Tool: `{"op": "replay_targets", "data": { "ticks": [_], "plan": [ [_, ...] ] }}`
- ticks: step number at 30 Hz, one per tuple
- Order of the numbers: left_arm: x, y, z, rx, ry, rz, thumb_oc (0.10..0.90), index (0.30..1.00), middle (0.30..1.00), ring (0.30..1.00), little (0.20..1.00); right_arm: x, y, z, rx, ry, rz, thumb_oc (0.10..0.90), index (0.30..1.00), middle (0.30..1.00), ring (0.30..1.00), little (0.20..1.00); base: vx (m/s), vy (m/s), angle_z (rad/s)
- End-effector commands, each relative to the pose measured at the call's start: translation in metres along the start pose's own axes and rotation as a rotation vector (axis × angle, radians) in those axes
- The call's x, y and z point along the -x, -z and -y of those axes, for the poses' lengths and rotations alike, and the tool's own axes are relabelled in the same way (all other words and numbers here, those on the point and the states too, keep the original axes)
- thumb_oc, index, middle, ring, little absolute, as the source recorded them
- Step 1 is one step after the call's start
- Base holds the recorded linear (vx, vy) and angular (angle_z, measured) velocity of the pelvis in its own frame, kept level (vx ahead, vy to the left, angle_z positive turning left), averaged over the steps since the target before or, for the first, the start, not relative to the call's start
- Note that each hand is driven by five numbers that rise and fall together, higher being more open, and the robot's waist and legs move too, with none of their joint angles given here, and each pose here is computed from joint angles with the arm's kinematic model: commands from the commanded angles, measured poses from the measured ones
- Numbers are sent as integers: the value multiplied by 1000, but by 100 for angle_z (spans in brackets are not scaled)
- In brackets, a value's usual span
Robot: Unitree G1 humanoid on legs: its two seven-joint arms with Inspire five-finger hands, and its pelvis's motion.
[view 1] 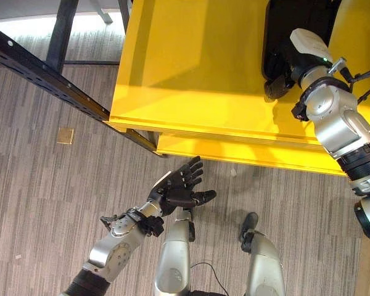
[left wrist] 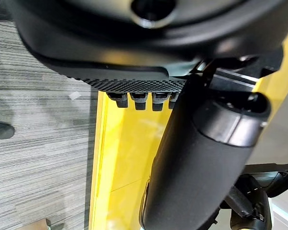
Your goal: Move parts from the plastic box to the shelf.
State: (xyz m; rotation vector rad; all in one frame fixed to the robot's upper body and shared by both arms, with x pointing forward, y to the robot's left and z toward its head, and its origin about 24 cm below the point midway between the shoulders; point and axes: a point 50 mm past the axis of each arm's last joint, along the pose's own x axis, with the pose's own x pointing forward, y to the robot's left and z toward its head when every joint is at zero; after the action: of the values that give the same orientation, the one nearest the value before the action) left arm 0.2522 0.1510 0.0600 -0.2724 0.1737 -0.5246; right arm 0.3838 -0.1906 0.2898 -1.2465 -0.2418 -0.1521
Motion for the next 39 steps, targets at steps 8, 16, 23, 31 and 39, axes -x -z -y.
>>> {"op": "replay_targets", "data": {
  "ticks": [8,16,23,31,39],
  "plan": [
    [2,-33,34,-57,191,176,900,1000,1000,1000,1000,9,-65,53,19,204,289,400,300,300,300,300,0,0,0],
    [0,-32,35,-55,195,174,900,1000,1000,1000,1000,6,-62,48,18,178,265,400,300,300,300,300,0,0,0],
    [0,-33,35,-58,198,174,900,1000,1000,1000,1000,3,-58,45,23,168,243,400,300,300,300,300,0,0,0],
    [0,-33,35,-53,197,176,900,1000,1000,1000,1000,4,-57,44,29,173,244,620,607,607,607,607,0,0,0],
    [0,-33,36,-51,198,175,900,1000,1000,1000,1000,4,-55,44,37,192,217,857,940,940,940,940,0,0,0]
  ]
}}
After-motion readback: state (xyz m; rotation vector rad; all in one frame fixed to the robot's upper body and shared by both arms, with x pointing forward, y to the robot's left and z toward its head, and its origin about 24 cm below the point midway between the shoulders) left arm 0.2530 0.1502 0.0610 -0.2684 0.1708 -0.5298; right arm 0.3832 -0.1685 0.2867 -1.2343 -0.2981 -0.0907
